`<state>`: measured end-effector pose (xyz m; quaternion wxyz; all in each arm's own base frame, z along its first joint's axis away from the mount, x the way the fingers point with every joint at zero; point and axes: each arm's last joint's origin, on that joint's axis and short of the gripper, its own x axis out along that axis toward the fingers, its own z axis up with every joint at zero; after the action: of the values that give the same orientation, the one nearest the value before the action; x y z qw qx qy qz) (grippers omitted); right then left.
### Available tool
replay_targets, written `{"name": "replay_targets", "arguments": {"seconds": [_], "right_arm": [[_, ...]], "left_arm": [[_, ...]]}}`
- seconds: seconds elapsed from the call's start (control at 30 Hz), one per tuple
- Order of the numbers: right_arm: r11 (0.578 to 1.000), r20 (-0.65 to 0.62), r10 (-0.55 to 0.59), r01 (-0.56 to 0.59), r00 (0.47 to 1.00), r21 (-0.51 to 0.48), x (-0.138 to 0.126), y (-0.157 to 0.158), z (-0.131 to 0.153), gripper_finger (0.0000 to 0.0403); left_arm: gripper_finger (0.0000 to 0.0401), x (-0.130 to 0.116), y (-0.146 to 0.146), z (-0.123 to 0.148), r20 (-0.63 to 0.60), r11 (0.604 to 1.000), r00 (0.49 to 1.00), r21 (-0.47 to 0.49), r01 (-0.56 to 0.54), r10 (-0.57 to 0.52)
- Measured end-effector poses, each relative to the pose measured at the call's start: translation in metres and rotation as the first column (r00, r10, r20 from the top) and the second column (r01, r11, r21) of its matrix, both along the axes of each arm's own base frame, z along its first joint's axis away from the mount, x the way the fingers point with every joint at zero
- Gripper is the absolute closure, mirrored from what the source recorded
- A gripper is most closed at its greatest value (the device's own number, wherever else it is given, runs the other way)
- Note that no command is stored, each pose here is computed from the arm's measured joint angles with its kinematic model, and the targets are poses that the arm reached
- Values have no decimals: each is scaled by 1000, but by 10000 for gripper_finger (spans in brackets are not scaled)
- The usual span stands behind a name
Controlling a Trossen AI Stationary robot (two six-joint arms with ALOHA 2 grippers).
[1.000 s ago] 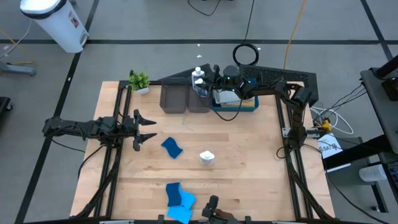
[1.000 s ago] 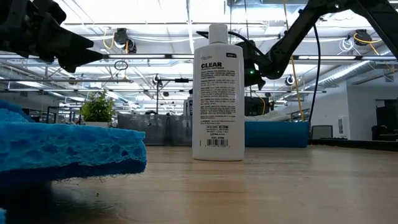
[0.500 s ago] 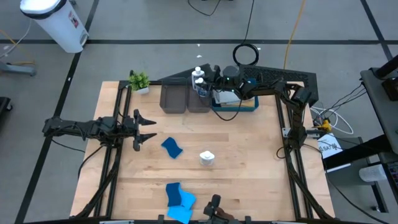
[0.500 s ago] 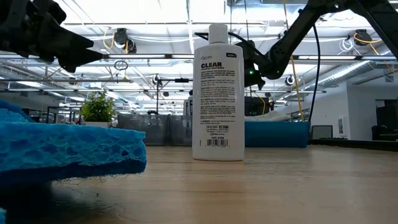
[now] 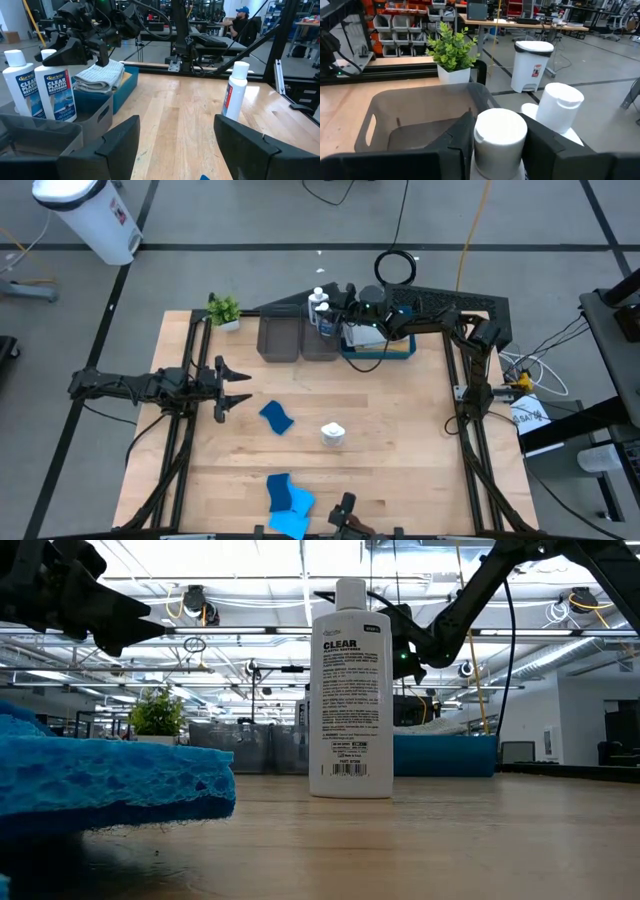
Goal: Pick & Place Kitchen Items
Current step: Put the bottom white plastic restorer bottle into the right black bin, then put the white plastic restorer bottle into the right black bin
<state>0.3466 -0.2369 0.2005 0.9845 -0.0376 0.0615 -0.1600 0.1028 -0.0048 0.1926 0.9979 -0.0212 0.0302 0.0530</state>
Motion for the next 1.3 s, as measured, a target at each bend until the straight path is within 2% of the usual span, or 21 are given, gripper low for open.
{"name": "replay_targets", "arguments": {"seconds": [0.1, 0.3, 0.43, 0.53, 0.77, 1.0, 1.23, 1.3], "right_arm": [[1000, 4, 2, -2, 1000, 11, 0, 1, 0, 256], [1000, 7, 3, -3, 1000, 15, 1, 2, 1, 164], [999, 44, -22, 21, 999, 32, -2, 4, 15, 116], [999, 50, -25, 23, 998, 36, -8, 8, 30, 95], [1000, -2, 12, -12, 1000, -4, -22, 33, 72, 83], [990, -121, 120, -127, 985, -55, -39, 85, 111, 89], [958, -251, 285, -286, 925, 32, -66, 152, 134, 90], [952, -297, 304, -294, 905, 80, -76, 172, 137, 90]], "left_arm": [[144, 0, 0, 0, 0, 1000, 1000, 0, 0, 0], [144, 0, 0, 0, 0, 1000, 1000, 0, 0, 0], [144, 0, 0, 0, 0, 1000, 1000, 0, 0, 0], [144, 0, 0, 0, 0, 1000, 1000, 0, 0, 0], [144, 0, 0, 0, 0, 1000, 1000, 0, 0, 0], [144, 0, 0, 0, 0, 1000, 1000, 0, 0, 0], [144, 0, 0, 0, 0, 1000, 1000, 0, 0, 0], [144, 0, 0, 0, 0, 1000, 1000, 0, 1, -1]]}}
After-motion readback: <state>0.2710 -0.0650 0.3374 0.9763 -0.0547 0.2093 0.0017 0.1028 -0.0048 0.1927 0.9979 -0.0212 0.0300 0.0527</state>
